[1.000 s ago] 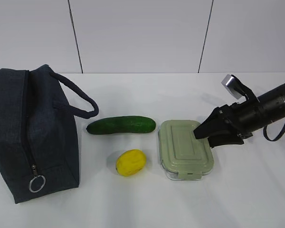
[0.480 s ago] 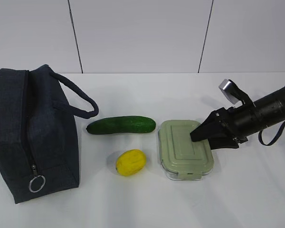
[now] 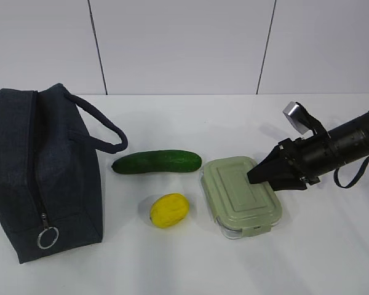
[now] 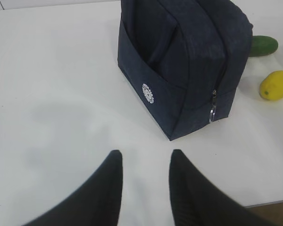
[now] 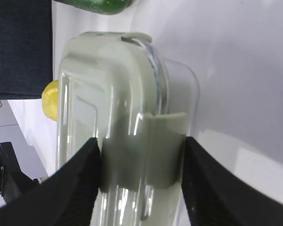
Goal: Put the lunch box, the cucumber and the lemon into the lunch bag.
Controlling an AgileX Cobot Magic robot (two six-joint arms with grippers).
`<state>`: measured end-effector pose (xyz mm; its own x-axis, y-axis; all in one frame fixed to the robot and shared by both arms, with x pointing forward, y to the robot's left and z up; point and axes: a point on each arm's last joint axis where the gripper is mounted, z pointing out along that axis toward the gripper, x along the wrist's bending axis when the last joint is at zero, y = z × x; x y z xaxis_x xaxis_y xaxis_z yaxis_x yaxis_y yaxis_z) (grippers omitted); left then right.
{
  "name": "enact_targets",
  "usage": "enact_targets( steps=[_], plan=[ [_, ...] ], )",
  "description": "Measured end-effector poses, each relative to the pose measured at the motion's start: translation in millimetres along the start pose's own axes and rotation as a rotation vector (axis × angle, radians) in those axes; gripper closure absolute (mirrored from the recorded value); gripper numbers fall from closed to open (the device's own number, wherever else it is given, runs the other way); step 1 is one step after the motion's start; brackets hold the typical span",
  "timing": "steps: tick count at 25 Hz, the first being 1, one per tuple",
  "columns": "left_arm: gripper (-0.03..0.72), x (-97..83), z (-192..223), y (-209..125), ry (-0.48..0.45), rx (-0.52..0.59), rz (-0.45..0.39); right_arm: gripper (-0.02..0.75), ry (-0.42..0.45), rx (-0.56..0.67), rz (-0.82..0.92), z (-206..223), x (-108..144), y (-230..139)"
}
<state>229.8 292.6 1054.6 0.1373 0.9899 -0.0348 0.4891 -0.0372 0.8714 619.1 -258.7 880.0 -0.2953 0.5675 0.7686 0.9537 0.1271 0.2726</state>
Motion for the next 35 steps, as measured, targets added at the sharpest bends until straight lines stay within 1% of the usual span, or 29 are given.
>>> enact_targets(
  steps=[35],
  plan=[
    [0.446,0.0,0.0,0.0,0.000,0.000,0.000,0.344,0.007,-0.010,-0.002,0.6,-0.3,0.7]
  ],
)
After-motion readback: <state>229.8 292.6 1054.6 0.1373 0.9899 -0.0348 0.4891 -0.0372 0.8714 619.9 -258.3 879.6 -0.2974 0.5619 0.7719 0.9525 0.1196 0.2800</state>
